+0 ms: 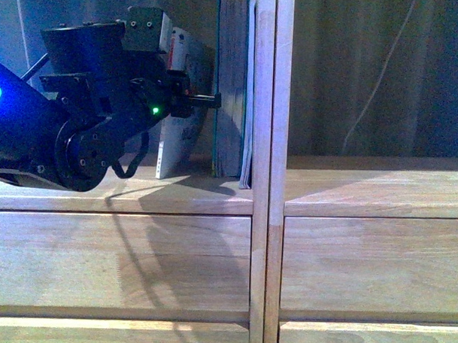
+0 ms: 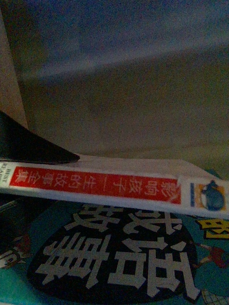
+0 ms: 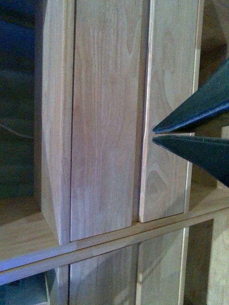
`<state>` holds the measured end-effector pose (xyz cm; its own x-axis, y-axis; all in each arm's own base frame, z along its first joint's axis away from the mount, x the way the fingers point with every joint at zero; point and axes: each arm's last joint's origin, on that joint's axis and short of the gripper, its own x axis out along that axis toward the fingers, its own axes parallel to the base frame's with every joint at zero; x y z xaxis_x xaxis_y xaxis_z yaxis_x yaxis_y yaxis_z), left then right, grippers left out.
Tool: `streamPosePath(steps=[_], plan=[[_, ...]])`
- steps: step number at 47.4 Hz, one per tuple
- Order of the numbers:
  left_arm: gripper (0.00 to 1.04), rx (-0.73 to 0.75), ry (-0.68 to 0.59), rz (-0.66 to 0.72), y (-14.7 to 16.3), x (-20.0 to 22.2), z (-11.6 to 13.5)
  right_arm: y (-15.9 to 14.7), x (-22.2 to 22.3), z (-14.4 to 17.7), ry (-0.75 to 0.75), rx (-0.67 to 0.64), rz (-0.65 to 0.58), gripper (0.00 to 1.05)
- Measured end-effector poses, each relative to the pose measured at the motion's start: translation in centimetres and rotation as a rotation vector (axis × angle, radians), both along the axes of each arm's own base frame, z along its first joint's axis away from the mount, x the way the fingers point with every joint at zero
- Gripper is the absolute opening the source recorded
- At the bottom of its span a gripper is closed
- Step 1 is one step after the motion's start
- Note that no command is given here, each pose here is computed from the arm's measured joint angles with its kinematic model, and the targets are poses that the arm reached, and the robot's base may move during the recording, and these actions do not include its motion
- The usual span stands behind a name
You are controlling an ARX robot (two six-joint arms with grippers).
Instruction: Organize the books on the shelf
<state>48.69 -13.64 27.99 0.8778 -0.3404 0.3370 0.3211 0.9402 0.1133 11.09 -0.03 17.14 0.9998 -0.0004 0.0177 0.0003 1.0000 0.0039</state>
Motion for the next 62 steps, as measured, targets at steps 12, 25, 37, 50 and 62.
streamPosePath(steps=[12, 25, 37, 50, 62], plan=[[0.07, 0.000, 0.001, 0.000, 0.0, 0.0, 0.0, 0.0, 0.0, 0.0, -0.002, 0.000, 0.000, 0.49], [0.29, 0.004, 0.058, 0.014, -0.2, 0.1, -0.9, 0.0, 0.0, 0.0, -0.002, 0.000, 0.000, 0.89], [0.76, -0.024, 0.123, 0.047, 0.1, -0.5, -2.4, 0.0, 0.0, 0.0, -0.002, 0.000, 0.000, 0.98], [0.97, -0.110, 0.190, 0.073, 1.2, -3.9, -1.7, 0.0, 0.0, 0.0, -0.002, 0.000, 0.000, 0.98], [0.97, -0.249, 0.247, 0.151, 3.5, -12.0, 0.4, 0.0, 0.0, 0.0, -0.002, 0.000, 0.000, 0.98]])
